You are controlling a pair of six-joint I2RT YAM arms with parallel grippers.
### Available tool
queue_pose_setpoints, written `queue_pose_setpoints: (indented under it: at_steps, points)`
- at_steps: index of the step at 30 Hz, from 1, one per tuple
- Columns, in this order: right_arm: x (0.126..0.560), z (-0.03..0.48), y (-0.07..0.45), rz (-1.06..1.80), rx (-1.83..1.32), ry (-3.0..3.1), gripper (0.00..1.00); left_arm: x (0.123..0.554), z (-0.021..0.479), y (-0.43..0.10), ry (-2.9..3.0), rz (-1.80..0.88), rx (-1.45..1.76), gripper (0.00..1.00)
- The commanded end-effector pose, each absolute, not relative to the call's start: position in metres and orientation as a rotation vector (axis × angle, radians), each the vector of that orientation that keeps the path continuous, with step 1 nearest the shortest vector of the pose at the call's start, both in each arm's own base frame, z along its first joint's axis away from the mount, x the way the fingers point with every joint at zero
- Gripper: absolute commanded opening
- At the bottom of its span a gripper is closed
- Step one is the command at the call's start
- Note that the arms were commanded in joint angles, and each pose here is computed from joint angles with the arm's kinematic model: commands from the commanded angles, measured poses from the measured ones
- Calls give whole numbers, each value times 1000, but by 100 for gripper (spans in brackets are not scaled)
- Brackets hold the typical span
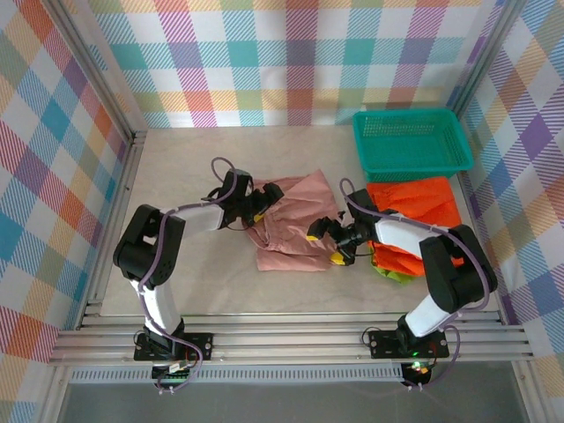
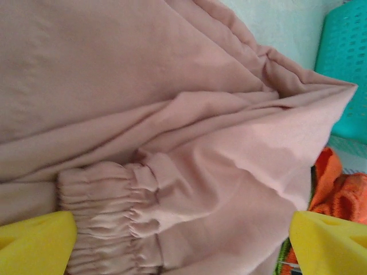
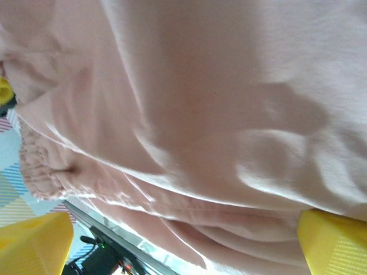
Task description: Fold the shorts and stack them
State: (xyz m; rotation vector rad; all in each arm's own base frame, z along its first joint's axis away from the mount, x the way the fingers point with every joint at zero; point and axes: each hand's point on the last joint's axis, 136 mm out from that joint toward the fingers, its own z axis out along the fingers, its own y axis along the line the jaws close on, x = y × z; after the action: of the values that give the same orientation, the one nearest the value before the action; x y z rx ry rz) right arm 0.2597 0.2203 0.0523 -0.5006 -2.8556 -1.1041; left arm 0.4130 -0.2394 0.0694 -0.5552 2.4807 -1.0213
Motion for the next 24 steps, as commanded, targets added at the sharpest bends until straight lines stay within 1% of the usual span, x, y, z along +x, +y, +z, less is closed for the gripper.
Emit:
queue_pose_setpoints:
  at_steps: [1, 4, 7, 8, 10, 13, 18, 22, 24]
  points:
    - [247, 71, 218, -1107, -355, -2924, 100, 411, 76, -228, 2535, -936, -418, 95]
    - [257, 109, 208, -1106, -223, -3104, 100, 411, 131, -239, 2464, -999, -307, 96]
    - [272, 142, 196, -1079, -68, -3306, 100, 400, 183, -249, 2419, -1048, -230, 99]
    - [277, 150, 192, -1065, -16, -3372, 100, 394, 196, -255, 2408, -1067, -196, 100]
    - [286, 160, 184, -1025, 72, -3468, 99, 382, 206, -264, 2408, -1074, -184, 100]
    - [300, 166, 167, -972, 10, -3489, 100, 367, 191, -279, 2426, -1132, -222, 100]
    - [319, 166, 169, -1118, 29, -3337, 100, 349, 131, -289, 2502, -1120, -290, 100]
    - [332, 150, 173, -1074, 96, -3280, 100, 333, 78, -276, 2599, -1014, -331, 100]
    - [338, 134, 172, -1025, 105, -3253, 100, 324, 60, -265, 2638, -942, -338, 100]
